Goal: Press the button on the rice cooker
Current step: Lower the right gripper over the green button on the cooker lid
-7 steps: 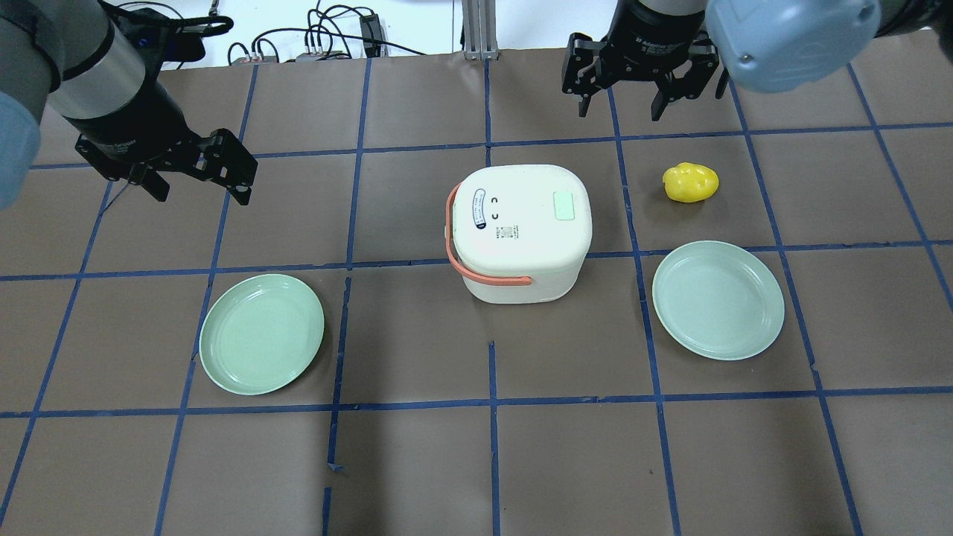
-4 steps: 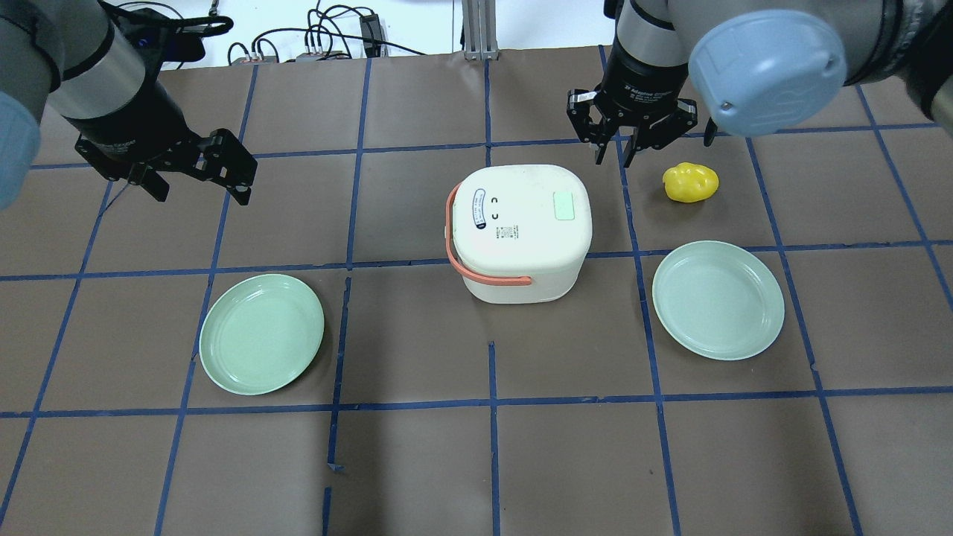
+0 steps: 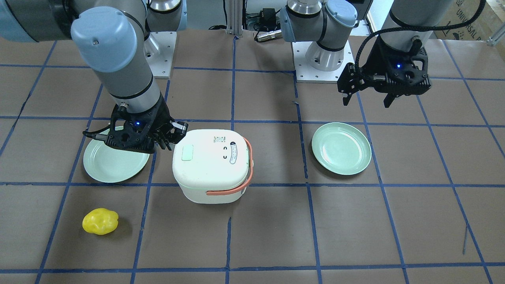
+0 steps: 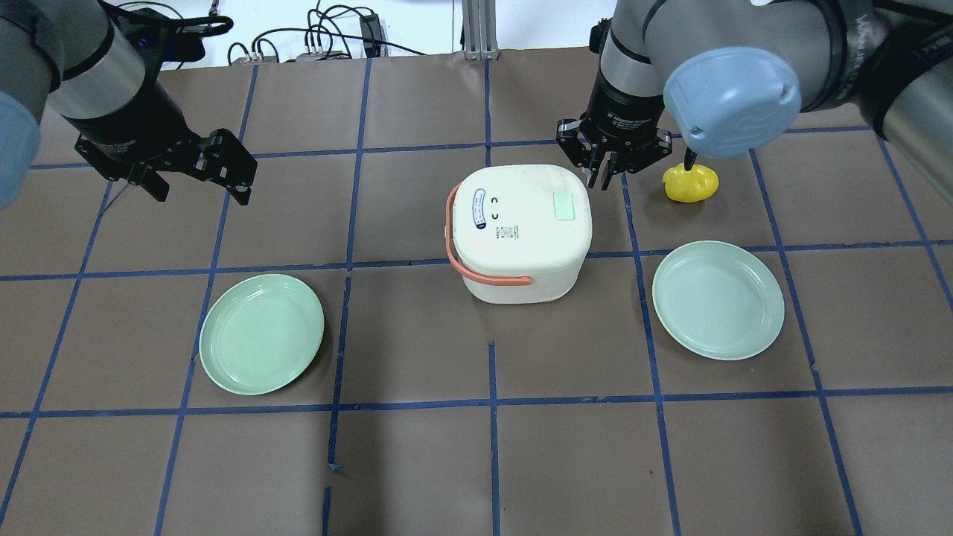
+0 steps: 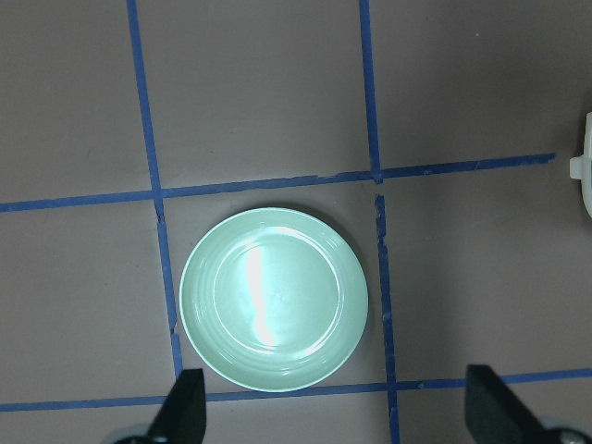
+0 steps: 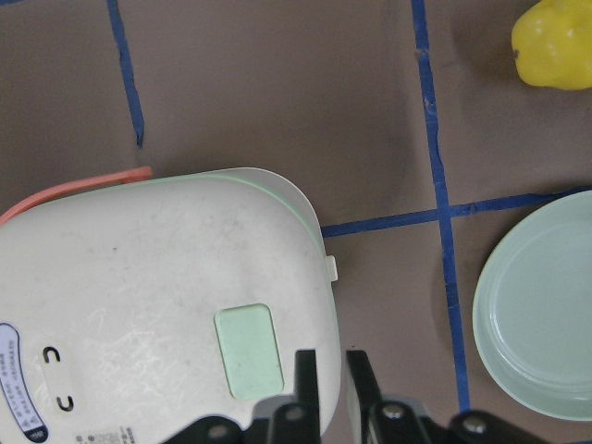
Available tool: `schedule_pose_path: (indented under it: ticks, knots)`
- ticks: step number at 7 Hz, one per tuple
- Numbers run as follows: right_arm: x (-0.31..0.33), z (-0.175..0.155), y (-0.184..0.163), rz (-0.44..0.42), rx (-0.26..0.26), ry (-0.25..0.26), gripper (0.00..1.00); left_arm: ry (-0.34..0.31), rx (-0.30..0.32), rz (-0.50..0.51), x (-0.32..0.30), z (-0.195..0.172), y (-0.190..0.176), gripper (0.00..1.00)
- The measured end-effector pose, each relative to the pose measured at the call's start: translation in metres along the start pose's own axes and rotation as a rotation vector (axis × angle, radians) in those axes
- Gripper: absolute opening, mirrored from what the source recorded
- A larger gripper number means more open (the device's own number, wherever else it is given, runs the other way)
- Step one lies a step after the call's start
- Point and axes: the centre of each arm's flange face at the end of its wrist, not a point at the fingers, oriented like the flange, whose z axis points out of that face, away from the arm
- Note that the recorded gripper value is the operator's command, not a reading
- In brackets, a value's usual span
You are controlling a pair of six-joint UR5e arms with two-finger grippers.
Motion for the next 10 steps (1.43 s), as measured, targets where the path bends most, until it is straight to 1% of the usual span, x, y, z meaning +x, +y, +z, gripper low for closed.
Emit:
schedule_pose_path:
  ticks: [2,5,7,10]
  knots:
    - [-0.011,0.011,0.0,-0.017,-0.007,-0.006,0.24,0.0,0.0,0.0,0.0,0.0,0.0,1.0]
    - [-0.021,0.016,0.004,-0.039,-0.013,-0.006,0.13,0.0,0.0,0.0,0.0,0.0,0.0,1.0]
    - [-0.024,0.018,0.006,-0.044,-0.017,-0.007,0.11,0.0,0.0,0.0,0.0,0.0,0.0,1.0]
    - [-0.024,0.019,0.007,-0.048,-0.02,-0.005,0.11,0.0,0.0,0.0,0.0,0.0,0.0,1.0]
